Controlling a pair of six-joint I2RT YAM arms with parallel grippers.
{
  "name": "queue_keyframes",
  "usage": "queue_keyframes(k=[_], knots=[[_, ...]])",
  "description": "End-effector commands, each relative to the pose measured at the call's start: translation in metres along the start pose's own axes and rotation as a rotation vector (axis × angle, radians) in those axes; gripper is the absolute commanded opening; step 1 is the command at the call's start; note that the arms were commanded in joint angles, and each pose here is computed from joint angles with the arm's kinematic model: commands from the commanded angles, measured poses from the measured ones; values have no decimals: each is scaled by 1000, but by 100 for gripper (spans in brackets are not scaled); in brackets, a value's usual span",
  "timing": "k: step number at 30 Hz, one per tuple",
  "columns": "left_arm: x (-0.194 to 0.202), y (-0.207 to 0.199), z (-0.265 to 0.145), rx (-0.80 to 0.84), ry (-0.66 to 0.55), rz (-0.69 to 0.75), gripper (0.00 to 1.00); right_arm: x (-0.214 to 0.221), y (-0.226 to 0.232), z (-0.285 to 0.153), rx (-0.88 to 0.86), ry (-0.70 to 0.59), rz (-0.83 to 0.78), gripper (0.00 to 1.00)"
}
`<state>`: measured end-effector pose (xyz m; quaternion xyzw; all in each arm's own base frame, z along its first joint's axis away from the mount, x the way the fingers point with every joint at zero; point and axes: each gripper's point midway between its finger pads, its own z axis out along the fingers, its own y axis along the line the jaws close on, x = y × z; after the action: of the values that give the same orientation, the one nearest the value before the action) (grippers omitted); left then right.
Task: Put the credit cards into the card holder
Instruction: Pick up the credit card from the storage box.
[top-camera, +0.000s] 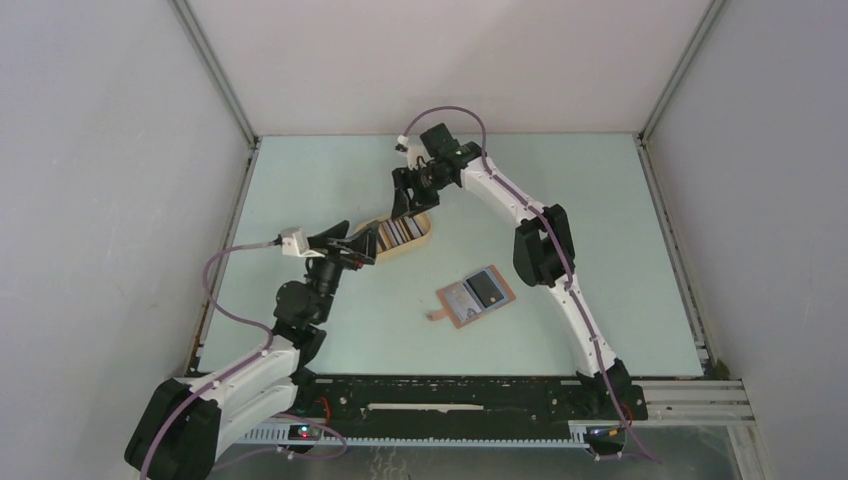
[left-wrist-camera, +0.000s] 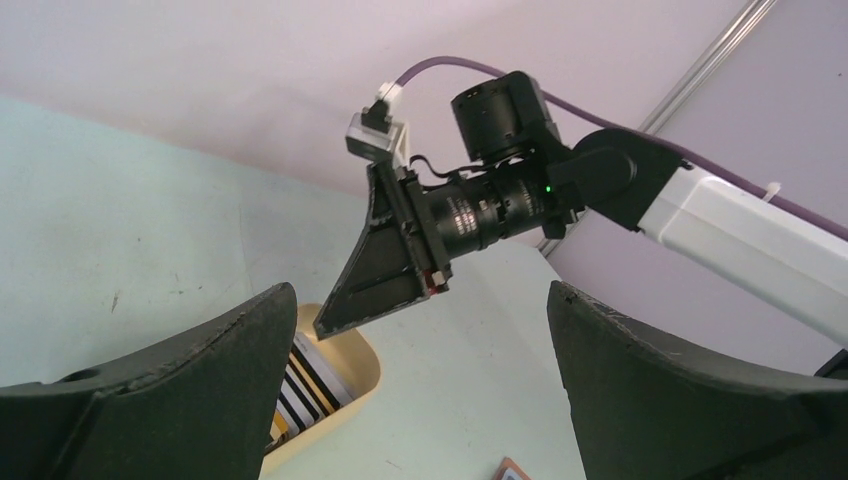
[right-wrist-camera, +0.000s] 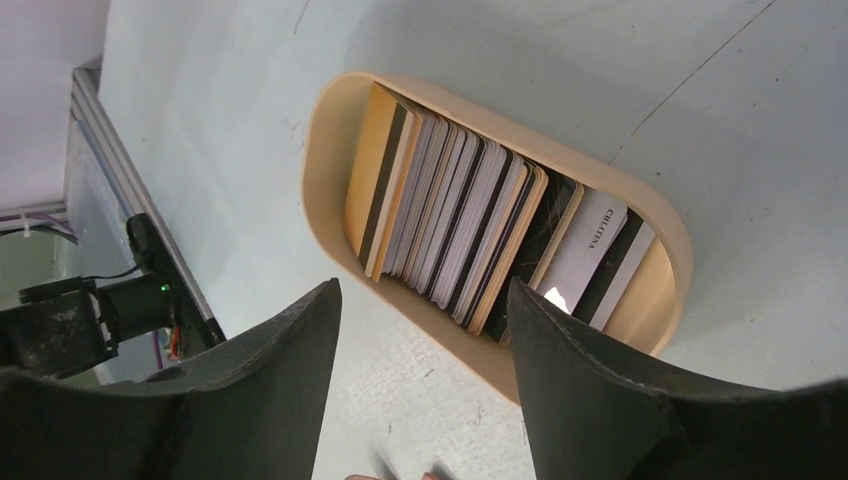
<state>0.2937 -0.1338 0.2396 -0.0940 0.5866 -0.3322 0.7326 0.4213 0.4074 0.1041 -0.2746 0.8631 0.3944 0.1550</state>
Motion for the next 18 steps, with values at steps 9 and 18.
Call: queue_keyframes(k=[9, 18], knots=[[-7, -1, -2, 13, -40, -13, 100, 2, -16, 21, 59, -2, 35, 74], [-6, 0, -2, 14, -37, -14, 100, 9, -22, 30, 63, 16, 51, 74]])
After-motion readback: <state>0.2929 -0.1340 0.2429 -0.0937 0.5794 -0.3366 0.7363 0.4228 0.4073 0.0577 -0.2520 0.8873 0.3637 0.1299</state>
